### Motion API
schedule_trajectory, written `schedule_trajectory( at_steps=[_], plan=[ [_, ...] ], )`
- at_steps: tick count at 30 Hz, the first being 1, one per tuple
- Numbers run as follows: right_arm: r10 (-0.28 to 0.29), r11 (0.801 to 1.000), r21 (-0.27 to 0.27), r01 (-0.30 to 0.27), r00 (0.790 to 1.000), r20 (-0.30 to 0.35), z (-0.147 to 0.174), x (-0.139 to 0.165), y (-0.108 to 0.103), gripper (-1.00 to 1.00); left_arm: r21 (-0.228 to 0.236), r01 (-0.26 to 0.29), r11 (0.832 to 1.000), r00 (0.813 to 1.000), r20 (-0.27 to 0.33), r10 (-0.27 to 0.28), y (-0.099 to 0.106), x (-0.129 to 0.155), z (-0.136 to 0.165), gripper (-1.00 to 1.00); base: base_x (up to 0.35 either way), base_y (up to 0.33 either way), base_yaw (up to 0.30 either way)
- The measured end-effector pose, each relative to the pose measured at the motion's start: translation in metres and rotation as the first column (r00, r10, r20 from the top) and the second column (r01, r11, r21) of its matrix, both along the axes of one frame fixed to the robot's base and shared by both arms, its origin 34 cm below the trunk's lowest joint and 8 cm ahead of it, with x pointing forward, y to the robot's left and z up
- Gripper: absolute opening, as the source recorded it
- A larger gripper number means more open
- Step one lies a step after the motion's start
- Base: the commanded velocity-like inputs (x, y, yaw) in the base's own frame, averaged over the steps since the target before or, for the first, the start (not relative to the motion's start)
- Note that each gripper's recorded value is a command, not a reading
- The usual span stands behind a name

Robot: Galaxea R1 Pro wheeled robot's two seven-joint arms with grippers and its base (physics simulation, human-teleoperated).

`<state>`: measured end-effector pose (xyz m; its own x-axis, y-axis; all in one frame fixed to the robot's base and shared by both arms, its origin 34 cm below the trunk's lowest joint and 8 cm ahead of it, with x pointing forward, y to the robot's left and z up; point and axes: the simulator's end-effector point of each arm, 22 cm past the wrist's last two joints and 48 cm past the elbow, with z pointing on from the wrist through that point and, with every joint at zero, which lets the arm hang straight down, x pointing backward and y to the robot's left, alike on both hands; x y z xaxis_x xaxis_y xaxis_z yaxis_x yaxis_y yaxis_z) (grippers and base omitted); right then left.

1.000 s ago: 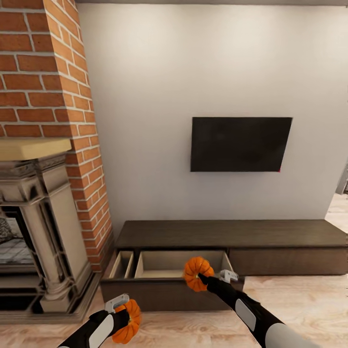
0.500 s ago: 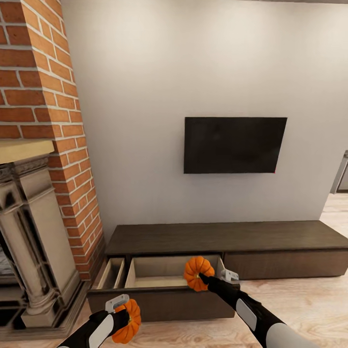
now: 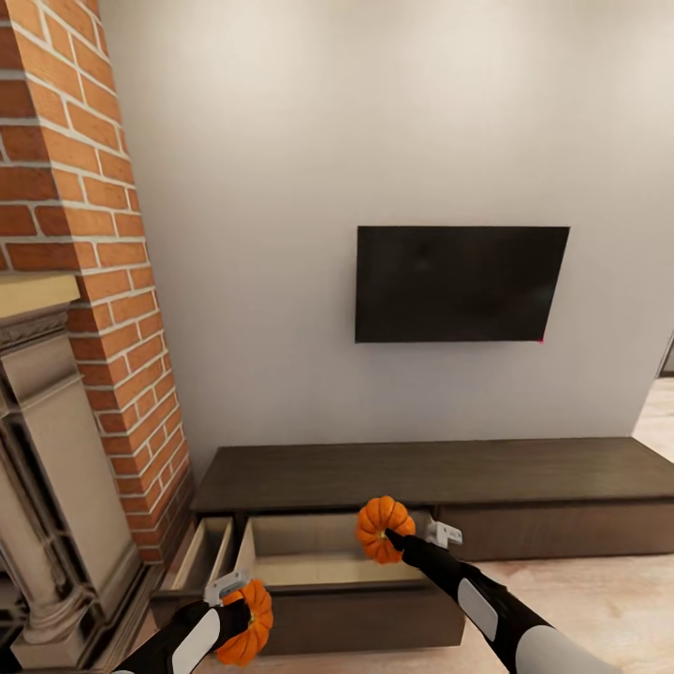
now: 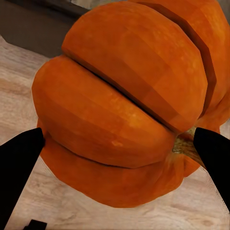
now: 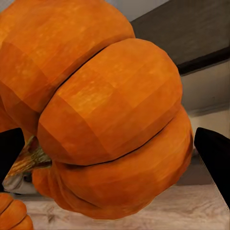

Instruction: Place each of the two pumpkins and all three candles from the living room inside a cabinet in the living room (use any cabinet), then make sure every cabinet is closed, and position the cauldron so it is next to a table in the living room.

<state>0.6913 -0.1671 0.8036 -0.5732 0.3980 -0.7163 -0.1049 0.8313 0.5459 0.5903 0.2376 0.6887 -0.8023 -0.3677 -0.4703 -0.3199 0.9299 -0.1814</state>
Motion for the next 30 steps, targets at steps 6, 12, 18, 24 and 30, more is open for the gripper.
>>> schedule_trajectory(
  at_steps=[6, 12, 18, 24, 30],
  plan=[
    [0.001, 1.000, -0.001, -0.001, 1.000, 0.000, 0.000, 0.000, 0.000, -1.00, 0.000, 0.000, 1.000, 1.000, 0.000, 0.000, 0.000, 0.000, 0.000, -1.00, 0.246, 0.000, 0.000],
    [0.003, 1.000, -0.001, -0.003, 1.000, 0.000, 0.000, 0.000, 0.002, -1.00, 0.000, 0.000, 1.000, 1.000, -0.001, 0.000, 0.000, 0.000, 0.000, -1.00, 0.265, 0.000, 0.000],
    [-0.005, 1.000, -0.005, 0.005, 1.000, -0.011, -0.003, -0.001, 0.002, -1.00, 0.001, 0.001, 1.000, 1.000, 0.000, -0.001, 0.000, 0.000, 0.000, -1.00, 0.101, 0.000, 0.000],
    [-0.061, 0.997, -0.051, 0.059, 0.997, -0.054, -0.015, -0.001, -0.012, -1.00, 0.004, 0.004, 1.000, 1.000, 0.000, -0.004, 0.000, 0.000, 0.000, -1.00, 0.006, 0.000, 0.000],
    [-0.092, 0.993, -0.089, 0.082, 0.989, -0.116, -0.028, -0.007, -0.021, -1.00, -0.023, 0.019, 1.000, 0.997, 0.081, -0.017, -0.022, 0.034, 0.032, -1.00, 0.000, 0.000, 0.000]
  ],
)
